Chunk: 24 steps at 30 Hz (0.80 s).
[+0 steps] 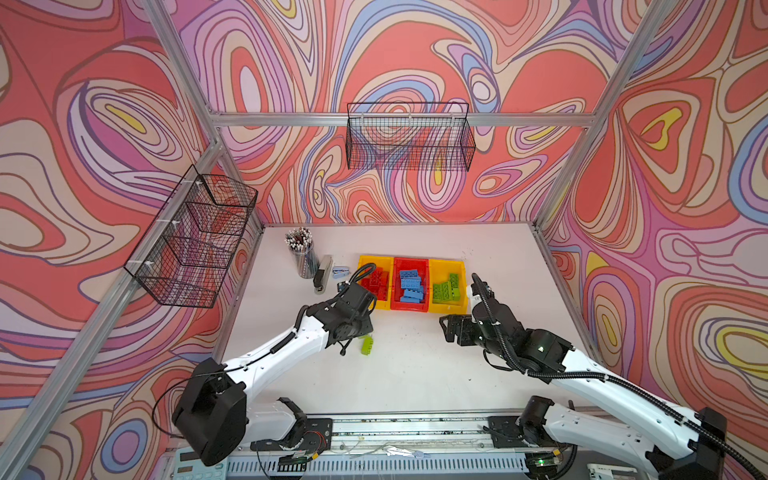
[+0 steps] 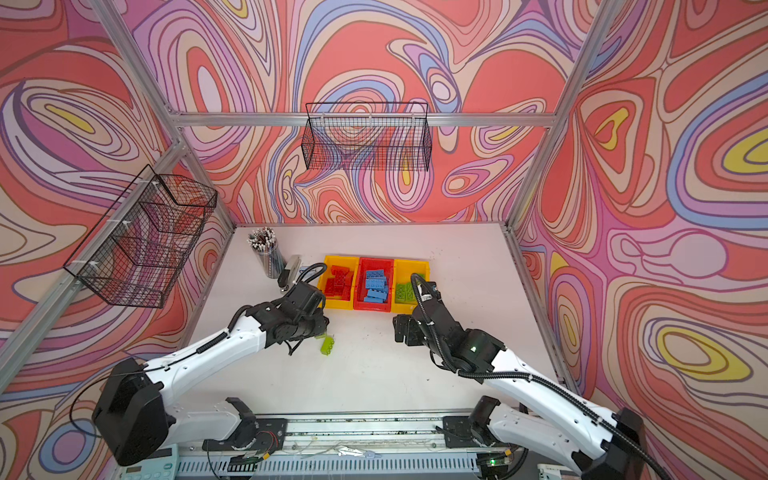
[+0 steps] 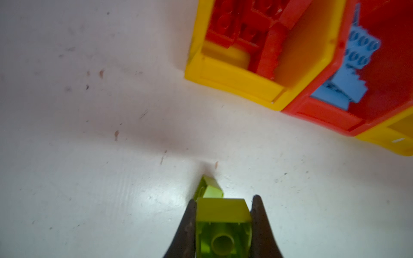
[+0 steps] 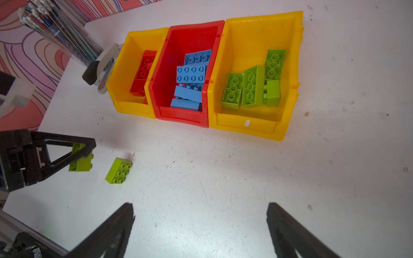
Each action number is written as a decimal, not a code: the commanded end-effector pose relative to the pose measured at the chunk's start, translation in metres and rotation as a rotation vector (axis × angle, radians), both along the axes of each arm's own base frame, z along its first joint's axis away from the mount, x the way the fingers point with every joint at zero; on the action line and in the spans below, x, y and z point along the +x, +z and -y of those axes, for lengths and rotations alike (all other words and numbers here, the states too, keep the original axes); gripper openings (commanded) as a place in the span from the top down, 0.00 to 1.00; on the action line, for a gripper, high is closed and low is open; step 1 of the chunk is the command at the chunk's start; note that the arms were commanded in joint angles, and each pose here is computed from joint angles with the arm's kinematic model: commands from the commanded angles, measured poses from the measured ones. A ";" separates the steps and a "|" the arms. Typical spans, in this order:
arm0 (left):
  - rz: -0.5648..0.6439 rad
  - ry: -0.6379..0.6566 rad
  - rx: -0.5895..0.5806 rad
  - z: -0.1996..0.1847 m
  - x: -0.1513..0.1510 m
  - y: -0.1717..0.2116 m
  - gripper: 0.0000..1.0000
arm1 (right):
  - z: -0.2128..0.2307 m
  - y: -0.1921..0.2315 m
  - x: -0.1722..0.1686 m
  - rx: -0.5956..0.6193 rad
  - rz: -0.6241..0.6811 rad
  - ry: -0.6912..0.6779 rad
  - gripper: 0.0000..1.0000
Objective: Sort the legos into containers by color
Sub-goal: 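Carry the lime-green brick to the far yellow bin and release it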
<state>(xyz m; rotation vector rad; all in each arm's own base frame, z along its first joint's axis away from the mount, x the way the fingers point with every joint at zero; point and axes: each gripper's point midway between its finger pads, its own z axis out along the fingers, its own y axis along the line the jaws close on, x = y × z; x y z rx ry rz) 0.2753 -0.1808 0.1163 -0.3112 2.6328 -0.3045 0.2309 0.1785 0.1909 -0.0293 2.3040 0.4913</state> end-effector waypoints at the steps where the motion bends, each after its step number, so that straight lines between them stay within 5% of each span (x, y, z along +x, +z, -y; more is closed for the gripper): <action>1: 0.026 -0.103 0.003 0.042 0.021 0.015 0.86 | 0.013 -0.003 -0.005 -0.012 0.006 -0.036 0.02; 11: 0.099 -0.376 0.000 0.201 0.102 0.049 0.85 | 0.028 -0.001 -0.016 0.004 0.003 -0.066 0.02; 22: 0.105 -0.426 -0.041 0.263 0.149 0.013 0.82 | 0.050 0.004 -0.027 0.002 0.014 -0.115 0.02; 24: 0.106 -0.420 -0.043 0.264 0.153 0.010 0.75 | 0.050 0.005 -0.027 0.002 0.015 -0.117 0.02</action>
